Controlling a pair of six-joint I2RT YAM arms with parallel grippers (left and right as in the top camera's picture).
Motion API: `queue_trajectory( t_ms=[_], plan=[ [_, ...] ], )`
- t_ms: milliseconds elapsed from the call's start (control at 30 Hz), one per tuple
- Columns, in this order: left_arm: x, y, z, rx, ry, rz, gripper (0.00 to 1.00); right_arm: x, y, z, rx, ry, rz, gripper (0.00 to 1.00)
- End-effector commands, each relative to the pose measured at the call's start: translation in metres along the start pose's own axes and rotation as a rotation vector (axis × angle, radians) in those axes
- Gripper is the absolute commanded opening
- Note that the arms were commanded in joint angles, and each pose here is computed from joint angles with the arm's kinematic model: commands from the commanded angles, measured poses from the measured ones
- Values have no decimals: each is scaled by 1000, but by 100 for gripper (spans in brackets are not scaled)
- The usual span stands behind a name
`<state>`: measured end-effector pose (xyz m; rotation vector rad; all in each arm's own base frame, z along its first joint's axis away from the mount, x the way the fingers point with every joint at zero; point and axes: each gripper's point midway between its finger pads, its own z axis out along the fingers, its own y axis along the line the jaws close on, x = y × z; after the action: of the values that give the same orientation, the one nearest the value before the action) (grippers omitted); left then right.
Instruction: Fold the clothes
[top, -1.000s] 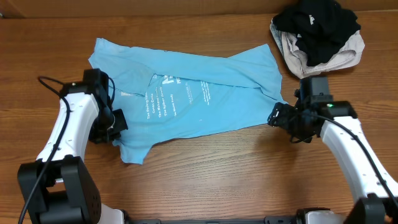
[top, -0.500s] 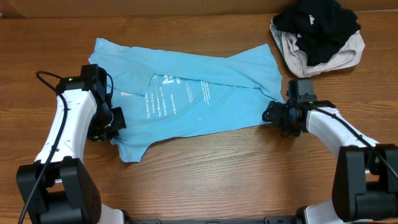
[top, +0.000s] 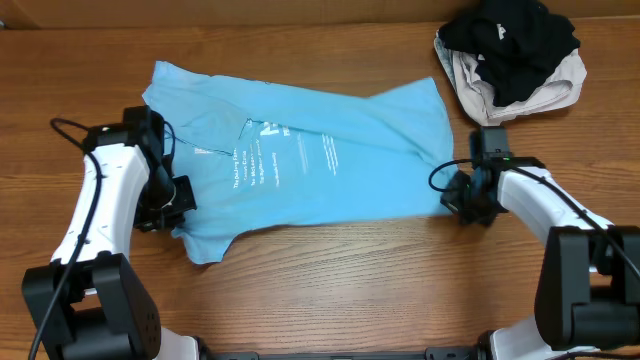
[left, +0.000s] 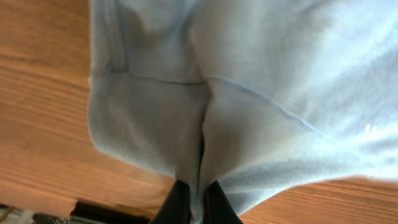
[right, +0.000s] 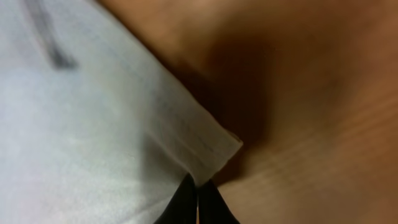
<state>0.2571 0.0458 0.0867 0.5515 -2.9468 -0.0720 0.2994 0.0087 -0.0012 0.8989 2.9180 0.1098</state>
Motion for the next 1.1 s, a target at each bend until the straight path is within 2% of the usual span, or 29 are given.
queue_trajectory(
  t_ms=[0,200,400,767,1067],
  plan=[
    [-9,19,-12,-41,-34,-17,4,9,-25,-21,49,31,70,4],
    [-6,30,-20,-85,-25,-26,4,32,-48,-69,78,74,86,4],
    [-14,28,-23,-78,-56,-28,4,51,-54,-86,74,111,50,4],
    [-86,-9,-35,35,-355,-8,4,-16,-12,-88,-102,-159,-21,4],
    [-151,-28,-25,77,-521,-10,4,-61,26,-86,-209,-324,-87,6]
  ],
)
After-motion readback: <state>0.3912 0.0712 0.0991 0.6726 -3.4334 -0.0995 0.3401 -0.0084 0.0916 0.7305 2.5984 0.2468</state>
